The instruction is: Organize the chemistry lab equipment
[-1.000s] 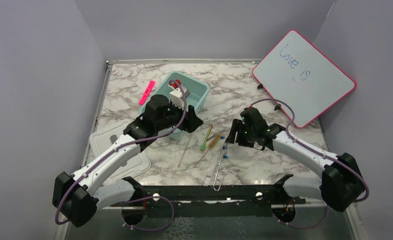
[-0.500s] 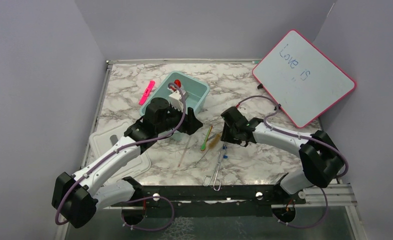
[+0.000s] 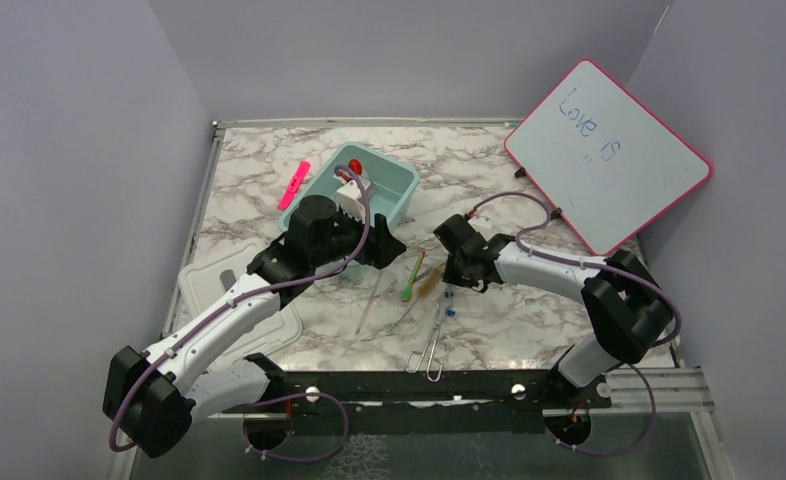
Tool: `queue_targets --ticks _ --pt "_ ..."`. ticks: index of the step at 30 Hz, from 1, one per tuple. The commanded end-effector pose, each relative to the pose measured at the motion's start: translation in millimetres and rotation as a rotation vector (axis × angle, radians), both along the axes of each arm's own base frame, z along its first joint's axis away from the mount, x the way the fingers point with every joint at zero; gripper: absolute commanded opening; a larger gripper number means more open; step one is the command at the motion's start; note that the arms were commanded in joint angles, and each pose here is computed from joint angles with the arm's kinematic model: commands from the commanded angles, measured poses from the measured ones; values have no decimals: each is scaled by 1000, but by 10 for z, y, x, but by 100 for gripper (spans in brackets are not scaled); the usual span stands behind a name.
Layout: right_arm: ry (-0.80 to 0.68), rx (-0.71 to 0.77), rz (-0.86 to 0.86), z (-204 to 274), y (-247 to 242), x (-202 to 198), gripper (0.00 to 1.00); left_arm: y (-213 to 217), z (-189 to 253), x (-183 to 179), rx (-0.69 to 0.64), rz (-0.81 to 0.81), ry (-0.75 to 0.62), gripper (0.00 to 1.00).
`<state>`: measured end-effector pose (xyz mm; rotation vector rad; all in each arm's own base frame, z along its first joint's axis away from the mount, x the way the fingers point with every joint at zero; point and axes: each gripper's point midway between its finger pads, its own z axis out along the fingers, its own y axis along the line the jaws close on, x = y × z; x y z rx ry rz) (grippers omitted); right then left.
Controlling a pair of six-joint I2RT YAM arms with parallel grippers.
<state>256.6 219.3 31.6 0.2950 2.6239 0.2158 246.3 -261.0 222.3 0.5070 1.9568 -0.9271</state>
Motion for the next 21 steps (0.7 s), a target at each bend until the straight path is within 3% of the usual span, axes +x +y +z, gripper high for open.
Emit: queue_targets --ticks 1,5,21 --pt "-40 5 -29 19 46 97 16 -38 77 -50 -32 -24 -18 69" --pt "-58 16 -24 113 54 114 1 -71 31 -67 -40 -35 8 70" --pt "-243 310 66 1176 240 1 1 -507 -267 -452 -209 -136 167 80"
